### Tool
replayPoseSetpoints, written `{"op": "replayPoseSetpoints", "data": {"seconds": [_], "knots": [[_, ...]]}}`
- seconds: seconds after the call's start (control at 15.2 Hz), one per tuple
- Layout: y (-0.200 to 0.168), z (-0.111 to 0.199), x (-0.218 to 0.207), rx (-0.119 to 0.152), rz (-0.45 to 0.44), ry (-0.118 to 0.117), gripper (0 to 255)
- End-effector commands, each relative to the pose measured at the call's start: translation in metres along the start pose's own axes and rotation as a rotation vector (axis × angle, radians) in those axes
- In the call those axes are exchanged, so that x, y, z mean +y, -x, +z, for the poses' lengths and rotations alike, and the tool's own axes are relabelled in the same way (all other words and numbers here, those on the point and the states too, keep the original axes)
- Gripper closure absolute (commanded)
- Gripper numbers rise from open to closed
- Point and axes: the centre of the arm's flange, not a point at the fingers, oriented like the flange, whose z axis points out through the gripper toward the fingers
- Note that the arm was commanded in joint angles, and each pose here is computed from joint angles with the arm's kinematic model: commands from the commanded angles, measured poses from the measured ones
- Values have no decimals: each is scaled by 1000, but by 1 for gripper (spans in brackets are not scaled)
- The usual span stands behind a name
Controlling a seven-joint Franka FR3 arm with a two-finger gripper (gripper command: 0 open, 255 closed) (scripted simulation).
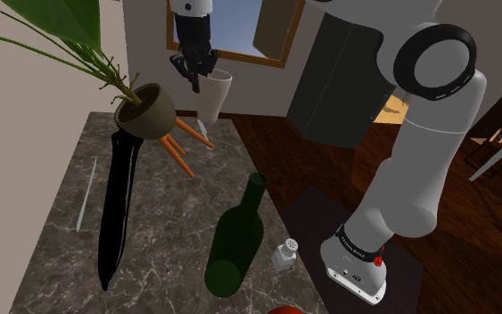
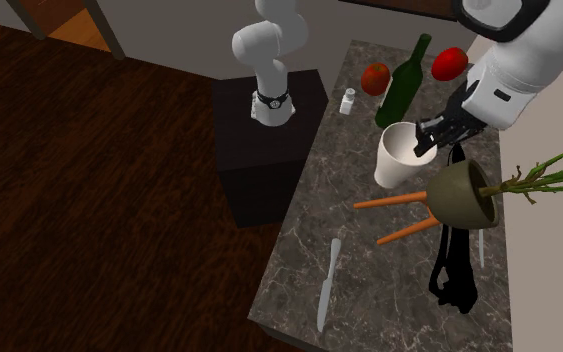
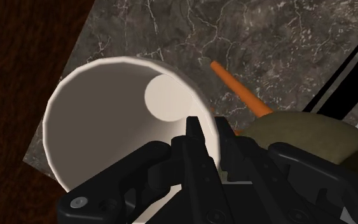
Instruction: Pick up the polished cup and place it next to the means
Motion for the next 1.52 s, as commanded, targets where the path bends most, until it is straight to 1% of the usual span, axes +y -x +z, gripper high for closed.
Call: {"op": "replayPoseSetpoints", "data": {"seconds": [0.0, 0.53, 0.59, 1.45], "knots": [[12, -2, -22, 0, 1, 0, 255], [60, -13, -116, 0, 1, 0, 255], [61, -13, -117, 0, 1, 0, 255], [55, 54, -128, 0, 1, 0, 255]]}}
